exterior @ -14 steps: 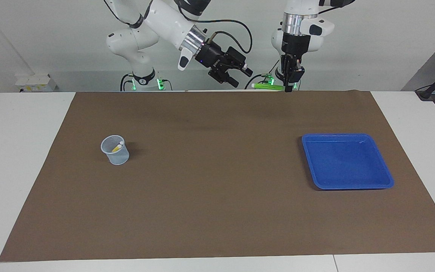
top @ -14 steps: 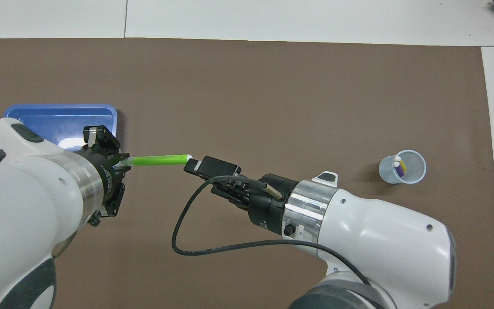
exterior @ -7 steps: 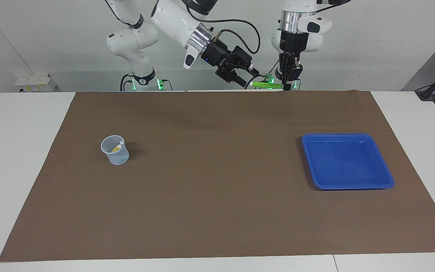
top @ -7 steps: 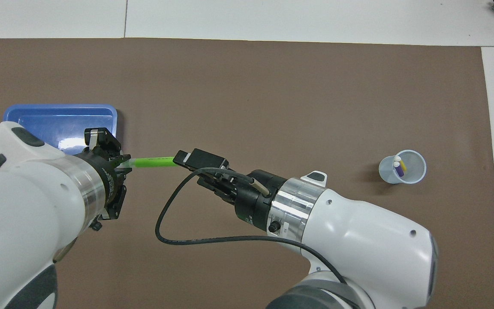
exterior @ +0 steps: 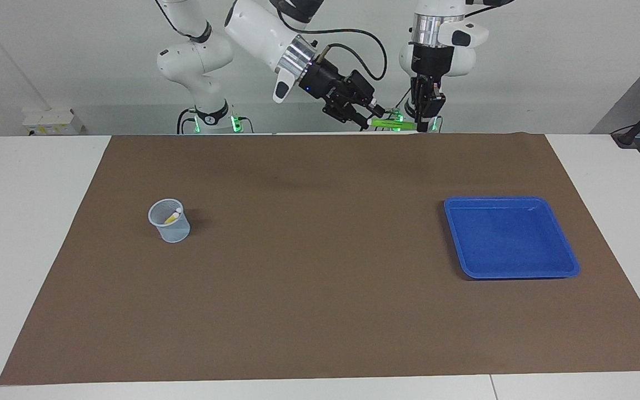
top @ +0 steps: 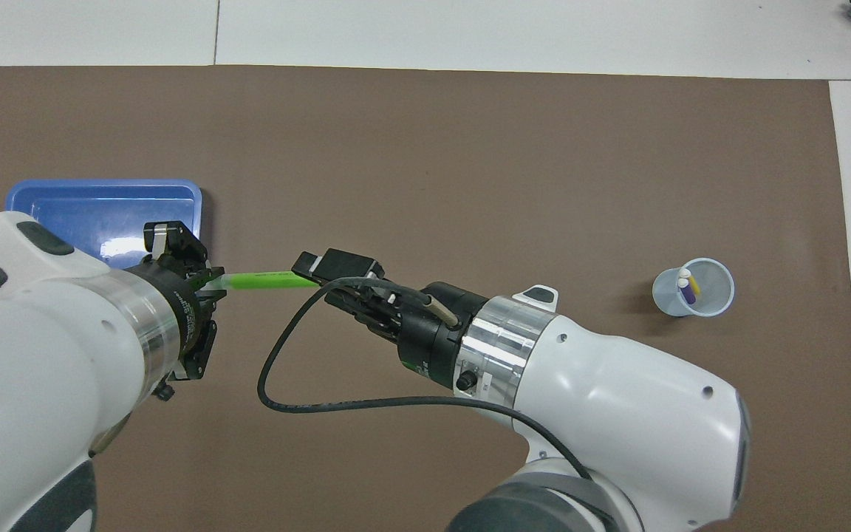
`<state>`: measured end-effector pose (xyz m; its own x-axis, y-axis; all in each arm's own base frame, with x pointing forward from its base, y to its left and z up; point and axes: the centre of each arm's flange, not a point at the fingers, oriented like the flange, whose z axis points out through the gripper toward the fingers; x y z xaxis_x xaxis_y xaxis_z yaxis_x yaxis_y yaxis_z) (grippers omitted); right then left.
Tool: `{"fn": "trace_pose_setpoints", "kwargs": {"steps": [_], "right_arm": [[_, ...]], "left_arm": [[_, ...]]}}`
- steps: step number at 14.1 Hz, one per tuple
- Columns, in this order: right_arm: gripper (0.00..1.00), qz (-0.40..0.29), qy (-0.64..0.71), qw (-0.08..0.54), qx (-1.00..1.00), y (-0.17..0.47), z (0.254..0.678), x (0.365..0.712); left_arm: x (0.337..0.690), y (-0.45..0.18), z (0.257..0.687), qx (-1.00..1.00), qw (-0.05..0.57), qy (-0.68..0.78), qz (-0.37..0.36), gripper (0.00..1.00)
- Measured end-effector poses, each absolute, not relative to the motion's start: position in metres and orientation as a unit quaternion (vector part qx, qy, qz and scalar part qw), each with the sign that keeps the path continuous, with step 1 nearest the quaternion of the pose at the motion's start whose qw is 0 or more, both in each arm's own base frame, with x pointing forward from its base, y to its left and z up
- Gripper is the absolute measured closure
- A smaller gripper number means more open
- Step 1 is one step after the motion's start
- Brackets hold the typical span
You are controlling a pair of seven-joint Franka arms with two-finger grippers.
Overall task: Transfer and insert pens with both arms
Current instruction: 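Close the right gripper on the free end of the green pen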
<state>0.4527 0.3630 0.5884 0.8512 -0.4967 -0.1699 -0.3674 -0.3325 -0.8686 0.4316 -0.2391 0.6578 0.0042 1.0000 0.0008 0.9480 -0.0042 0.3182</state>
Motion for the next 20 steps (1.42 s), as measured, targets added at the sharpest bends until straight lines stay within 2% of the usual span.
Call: {"fn": "trace_pose_setpoints", "kwargs": {"steps": [2, 4, 5, 8, 9, 10, 12, 19, 20], "right_arm": [[0.5, -0.063, 0.266, 0.513, -0.814, 0.3633, 0.5883, 0.4531], [0.5, -0.063, 0.266, 0.513, -0.814, 0.3635, 0.5879, 0.4534], [0.59, -0.062, 0.266, 0.513, -0.814, 0.3635, 0.5877, 0.4535], [0.6, -0.062, 0.266, 0.513, -0.814, 0.3636, 0.5873, 0.4538], [0.68, -0.062, 0.266, 0.513, -0.814, 0.3635, 0.5872, 0.4539], [0.7, -0.062, 0.266, 0.513, -0.814, 0.3634, 0.5872, 0.4541], [0.79, -0.062, 0.268, 0.514, -0.812, 0.3632, 0.5885, 0.4546], [0.8, -0.056, 0.276, 0.521, -0.806, 0.3632, 0.5901, 0.4554], [0.8, -0.056, 0.276, 0.521, -0.805, 0.363, 0.5903, 0.4557]], "left_arm": [[0.4305, -0.2392, 0.6591, 0.699, 0.115, 0.696, 0.115, 0.83], [0.429, -0.2391, 0.6606, 0.698, 0.116, 0.697, 0.115, 0.83], [0.4284, -0.2392, 0.6609, 0.698, 0.115, 0.697, 0.115, 0.83], [0.4267, -0.2408, 0.6618, 0.697, 0.116, 0.698, 0.116, 0.83], [0.4261, -0.2414, 0.6621, 0.696, 0.117, 0.699, 0.116, 0.83], [0.4255, -0.2419, 0.6624, 0.695, 0.117, 0.7, 0.116, 0.83], [0.4251, -0.242, 0.6622, 0.693, 0.117, 0.702, 0.116, 0.83], [0.4249, -0.2417, 0.6623, 0.688, 0.118, 0.707, 0.115, 0.83], [0.4247, -0.242, 0.6622, 0.689, 0.118, 0.706, 0.116, 0.78]]}}
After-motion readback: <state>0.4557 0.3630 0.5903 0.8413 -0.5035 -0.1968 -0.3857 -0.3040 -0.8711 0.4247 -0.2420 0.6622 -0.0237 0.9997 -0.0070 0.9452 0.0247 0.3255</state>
